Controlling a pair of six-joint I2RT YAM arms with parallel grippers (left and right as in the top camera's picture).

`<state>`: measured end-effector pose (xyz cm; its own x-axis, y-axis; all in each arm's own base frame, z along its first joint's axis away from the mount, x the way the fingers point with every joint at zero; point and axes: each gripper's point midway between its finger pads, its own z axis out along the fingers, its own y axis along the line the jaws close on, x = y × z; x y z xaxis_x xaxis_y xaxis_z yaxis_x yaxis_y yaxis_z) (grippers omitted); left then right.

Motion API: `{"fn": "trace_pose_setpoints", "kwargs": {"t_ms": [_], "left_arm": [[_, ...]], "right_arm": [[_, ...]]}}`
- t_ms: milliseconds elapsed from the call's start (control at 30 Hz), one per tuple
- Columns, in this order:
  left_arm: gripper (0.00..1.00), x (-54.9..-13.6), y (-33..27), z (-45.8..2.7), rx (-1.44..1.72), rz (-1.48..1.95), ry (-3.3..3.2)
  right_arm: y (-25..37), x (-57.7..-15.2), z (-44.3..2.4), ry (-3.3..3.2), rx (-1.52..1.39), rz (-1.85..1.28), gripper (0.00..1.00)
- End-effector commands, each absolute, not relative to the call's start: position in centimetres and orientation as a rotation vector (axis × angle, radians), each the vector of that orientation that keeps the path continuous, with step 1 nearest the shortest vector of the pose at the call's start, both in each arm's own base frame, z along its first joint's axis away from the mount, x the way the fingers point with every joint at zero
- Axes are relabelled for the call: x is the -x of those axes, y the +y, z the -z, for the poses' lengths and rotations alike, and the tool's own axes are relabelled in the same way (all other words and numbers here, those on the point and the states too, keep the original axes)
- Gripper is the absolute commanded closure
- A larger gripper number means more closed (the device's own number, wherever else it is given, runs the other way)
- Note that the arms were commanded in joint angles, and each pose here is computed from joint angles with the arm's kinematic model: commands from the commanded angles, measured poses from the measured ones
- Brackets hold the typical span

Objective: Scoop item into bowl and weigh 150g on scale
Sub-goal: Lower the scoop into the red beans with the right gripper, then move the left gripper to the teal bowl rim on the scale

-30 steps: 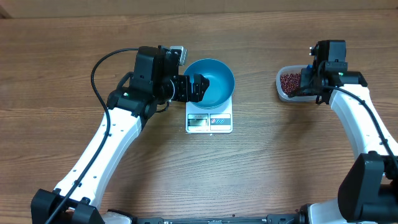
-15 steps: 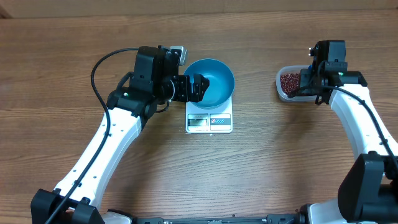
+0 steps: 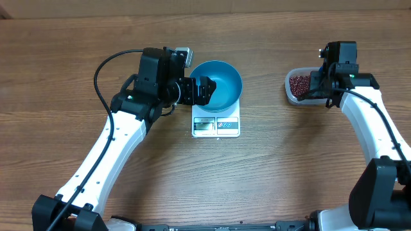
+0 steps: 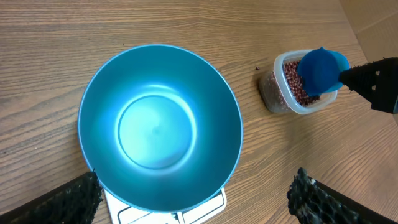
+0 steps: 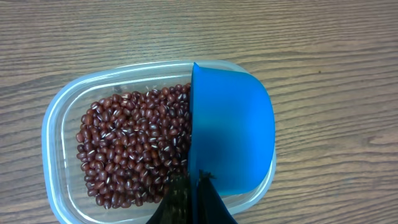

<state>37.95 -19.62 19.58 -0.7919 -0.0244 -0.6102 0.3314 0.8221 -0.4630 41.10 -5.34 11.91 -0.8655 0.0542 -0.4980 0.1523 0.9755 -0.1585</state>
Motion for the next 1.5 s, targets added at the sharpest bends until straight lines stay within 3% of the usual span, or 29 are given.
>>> {"fn": "trace_pose_setpoints", "kwargs": {"t_ms": [0,467,967,1233,1467], "left_arm": [[0.0,-38.1,-19.7,-20.8,-0.257,0.745,2.345],[0.0,-38.1,-19.7,-20.8,-0.257,0.745,2.345],[0.0,-38.1,-19.6,-20.7,-0.306,0.72,2.338],[0.0,-38.6,-16.5,-24.0,-0.242,0.446,2.391],[0.0,-37.9,-16.3,-23.6,-0.245,0.389,2.452]], "right_arm": [[-5.7,-41.9,-14.0,2.555,-0.16,0.277,0.96],[-3.3,-41.4,-23.1,2.574,0.051,0.143,0.97],[-3.2,-40.4,-16.7,2.82,0.082,0.13,0.97],[-2.8,-40.1,-25.2,2.74,0.066,0.101,0.97],[-3.7,-40.4,-23.3,2.802,-0.022,0.096,0.97]]}}
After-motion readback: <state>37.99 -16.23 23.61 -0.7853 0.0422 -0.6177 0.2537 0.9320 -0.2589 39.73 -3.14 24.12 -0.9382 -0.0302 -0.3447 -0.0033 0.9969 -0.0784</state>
